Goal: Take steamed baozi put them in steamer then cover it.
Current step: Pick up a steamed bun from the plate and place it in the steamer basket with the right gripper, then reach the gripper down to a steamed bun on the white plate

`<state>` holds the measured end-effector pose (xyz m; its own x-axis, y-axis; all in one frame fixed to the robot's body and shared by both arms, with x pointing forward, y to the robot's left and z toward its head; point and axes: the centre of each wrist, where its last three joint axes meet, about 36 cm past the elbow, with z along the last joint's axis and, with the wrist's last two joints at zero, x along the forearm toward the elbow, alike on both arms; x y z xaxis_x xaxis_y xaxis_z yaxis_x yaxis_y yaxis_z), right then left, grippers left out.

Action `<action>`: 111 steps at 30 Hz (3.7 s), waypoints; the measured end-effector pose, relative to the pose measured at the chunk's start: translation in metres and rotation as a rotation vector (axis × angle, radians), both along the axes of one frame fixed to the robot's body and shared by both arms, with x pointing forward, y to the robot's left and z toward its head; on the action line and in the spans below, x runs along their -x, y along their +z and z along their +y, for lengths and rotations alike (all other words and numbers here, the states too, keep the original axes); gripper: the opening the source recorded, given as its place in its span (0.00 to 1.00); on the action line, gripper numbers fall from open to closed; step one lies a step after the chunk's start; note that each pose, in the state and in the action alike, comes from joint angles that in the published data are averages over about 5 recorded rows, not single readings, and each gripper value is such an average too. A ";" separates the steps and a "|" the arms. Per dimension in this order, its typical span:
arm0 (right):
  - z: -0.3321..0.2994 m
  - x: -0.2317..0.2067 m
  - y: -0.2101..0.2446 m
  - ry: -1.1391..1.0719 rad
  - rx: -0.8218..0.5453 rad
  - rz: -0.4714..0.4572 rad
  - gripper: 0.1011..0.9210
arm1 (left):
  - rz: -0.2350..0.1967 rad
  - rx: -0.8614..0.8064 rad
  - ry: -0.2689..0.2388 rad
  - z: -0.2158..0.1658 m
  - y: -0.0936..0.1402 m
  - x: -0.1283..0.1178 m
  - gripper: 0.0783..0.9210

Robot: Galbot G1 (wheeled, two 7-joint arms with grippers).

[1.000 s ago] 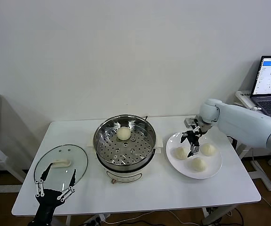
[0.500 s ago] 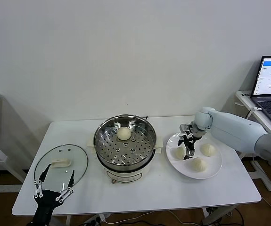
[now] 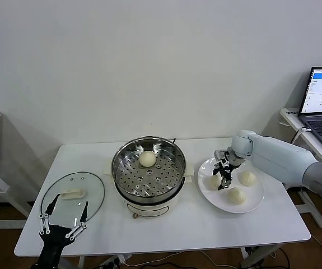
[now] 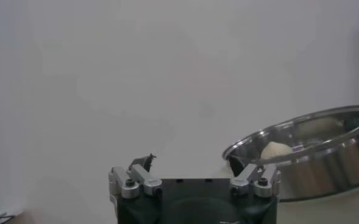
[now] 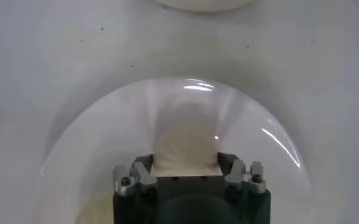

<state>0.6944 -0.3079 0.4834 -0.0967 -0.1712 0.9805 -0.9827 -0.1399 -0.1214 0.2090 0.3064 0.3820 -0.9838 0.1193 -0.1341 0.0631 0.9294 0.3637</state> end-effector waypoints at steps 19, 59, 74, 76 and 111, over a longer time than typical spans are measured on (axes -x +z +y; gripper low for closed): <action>0.113 -0.019 0.210 0.249 -0.040 -0.065 0.68 | -0.022 -0.001 -0.013 0.000 0.004 -0.006 0.88; 0.373 0.056 0.136 0.397 0.024 -0.051 0.69 | -0.036 0.030 0.013 0.002 -0.001 -0.017 0.88; 0.383 0.064 0.107 0.397 0.009 -0.060 0.88 | -0.040 0.029 0.023 0.004 -0.002 -0.015 0.88; 0.381 0.064 0.109 0.398 0.005 -0.065 0.88 | -0.039 0.029 0.023 0.004 -0.002 -0.015 0.88; -0.030 0.016 0.132 0.177 0.024 0.014 0.88 | -0.013 0.030 0.013 -0.007 -0.005 -0.009 0.88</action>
<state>0.6785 -0.3380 0.6158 -0.0532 -0.1605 0.9856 -0.9441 -0.3136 -0.1020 0.2185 0.2993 0.3770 -0.9834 0.1026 -0.1500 0.0468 0.9405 0.3365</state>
